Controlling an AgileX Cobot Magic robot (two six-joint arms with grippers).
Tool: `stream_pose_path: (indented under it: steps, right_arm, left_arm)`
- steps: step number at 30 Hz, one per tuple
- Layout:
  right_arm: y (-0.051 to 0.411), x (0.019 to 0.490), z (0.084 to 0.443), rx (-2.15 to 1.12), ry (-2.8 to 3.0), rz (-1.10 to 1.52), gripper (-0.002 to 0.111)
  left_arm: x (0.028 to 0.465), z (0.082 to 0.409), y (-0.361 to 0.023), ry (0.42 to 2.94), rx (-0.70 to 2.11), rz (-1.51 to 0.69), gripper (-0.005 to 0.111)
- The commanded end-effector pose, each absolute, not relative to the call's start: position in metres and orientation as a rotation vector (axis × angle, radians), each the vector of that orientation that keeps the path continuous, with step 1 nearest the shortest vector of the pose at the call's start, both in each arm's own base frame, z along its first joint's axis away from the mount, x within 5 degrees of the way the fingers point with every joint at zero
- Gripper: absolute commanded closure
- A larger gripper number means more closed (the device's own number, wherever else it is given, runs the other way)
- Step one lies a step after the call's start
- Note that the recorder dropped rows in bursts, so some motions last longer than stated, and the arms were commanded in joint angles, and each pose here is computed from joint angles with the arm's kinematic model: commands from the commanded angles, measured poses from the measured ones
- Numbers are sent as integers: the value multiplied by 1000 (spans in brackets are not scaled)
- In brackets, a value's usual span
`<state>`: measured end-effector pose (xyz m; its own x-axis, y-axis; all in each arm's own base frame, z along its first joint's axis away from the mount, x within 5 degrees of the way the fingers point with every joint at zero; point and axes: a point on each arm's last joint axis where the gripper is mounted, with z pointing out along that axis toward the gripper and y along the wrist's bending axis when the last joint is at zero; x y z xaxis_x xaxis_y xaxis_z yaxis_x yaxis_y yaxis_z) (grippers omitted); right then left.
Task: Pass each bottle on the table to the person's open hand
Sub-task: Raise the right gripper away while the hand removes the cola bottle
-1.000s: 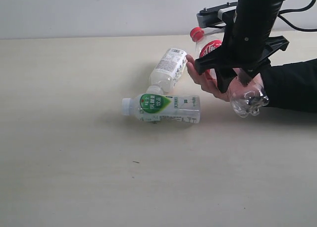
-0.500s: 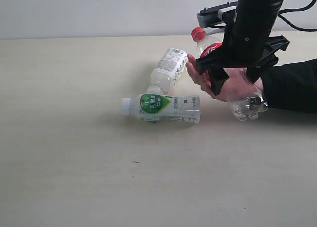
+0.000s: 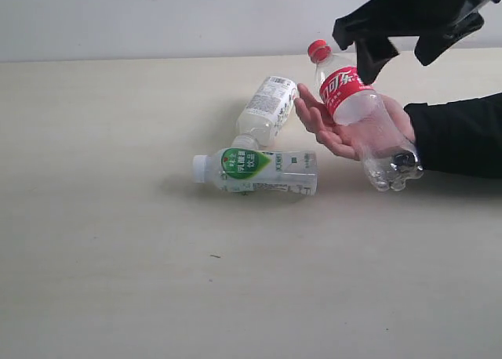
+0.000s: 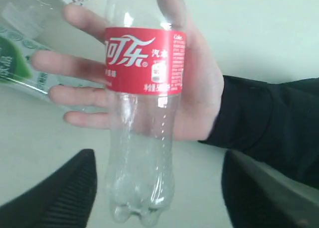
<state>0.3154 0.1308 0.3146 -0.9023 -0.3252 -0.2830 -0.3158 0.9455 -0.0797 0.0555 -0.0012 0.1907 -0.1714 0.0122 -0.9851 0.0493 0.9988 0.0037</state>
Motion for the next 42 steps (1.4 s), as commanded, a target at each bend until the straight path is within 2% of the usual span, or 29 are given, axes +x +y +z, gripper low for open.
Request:
stream_pose_path:
  steps: [1,4,5,11,19,26,42]
  right_arm:
    - [120,270,334,-540,2746,81,73]
    - [107,232,343,-596,2543,172,102]
    - [101,217,346,-590,2460,184,108]
    - [62,135,349,-571,2044,195,108]
    - [27,56,323,-493,1803,252,108]
    - [19,40,281,-515,1802,211,108]
    - [12,29,266,-475,1636,193,108]
  left_arm:
    - [55,190,-1,1734,49,-28,107]
    - [55,190,-1,1734,49,-28,107]
    - [55,190,-1,1734,49,-28,107]
    - [55,190,-1,1734,49,-28,107]
    - [55,190,-1,1734,49,-28,107]
    - [55,190,-1,1734,49,-28,107]
    - [55,190,-1,1736,49,-27,107]
